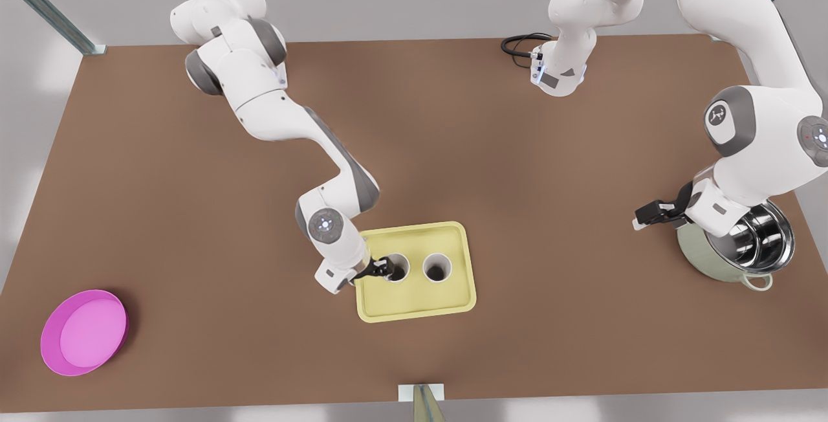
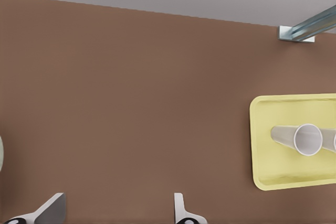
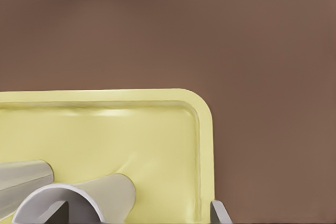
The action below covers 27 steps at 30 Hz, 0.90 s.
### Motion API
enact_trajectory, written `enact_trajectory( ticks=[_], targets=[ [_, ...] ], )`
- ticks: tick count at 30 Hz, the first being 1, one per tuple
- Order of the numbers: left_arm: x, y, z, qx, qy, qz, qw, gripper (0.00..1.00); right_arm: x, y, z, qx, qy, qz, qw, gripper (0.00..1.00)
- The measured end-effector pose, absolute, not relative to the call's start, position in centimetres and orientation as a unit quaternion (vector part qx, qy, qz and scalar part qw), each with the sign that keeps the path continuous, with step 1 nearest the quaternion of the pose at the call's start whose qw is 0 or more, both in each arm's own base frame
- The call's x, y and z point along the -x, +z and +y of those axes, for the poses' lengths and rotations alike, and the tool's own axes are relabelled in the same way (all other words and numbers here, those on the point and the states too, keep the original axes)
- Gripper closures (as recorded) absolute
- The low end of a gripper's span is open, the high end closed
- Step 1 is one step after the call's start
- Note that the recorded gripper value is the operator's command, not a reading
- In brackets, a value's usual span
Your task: Use the left arm to pick up the white IKEA cup from the tray and place it on the middle-left position; use the right arm to pick up the white IKEA cup from the tray and place it on the middle-right position
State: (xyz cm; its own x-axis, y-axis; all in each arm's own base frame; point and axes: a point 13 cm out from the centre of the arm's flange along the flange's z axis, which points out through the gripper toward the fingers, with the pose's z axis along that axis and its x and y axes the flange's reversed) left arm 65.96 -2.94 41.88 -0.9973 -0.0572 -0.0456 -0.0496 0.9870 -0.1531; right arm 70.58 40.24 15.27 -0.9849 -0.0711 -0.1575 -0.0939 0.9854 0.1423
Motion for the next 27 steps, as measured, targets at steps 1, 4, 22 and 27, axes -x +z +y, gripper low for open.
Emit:
enact_trajectory(
  ticks=[1,4,22,27],
  targets=[
    [-66.0,41.9,-2.9,0.027,-0.076,0.996,0.025,0.0,-70.3,15.0,40.1,0.041,0.071,0.994,0.071,0.0],
    [-66.0,41.9,-2.7,0.027,-0.076,0.996,0.025,0.0,-69.4,14.6,39.9,0.038,0.061,0.996,0.056,0.0],
    [-66.1,42.0,-2.3,0.028,-0.077,0.996,0.027,0.0,-64.4,8.0,42.8,0.043,0.037,0.998,-0.003,0.53],
    [-66.3,42.5,-2.2,0.028,-0.077,0.996,0.033,0.0,-64.8,8.2,43.0,0.037,0.044,0.998,0.002,0.76]
  ],
)
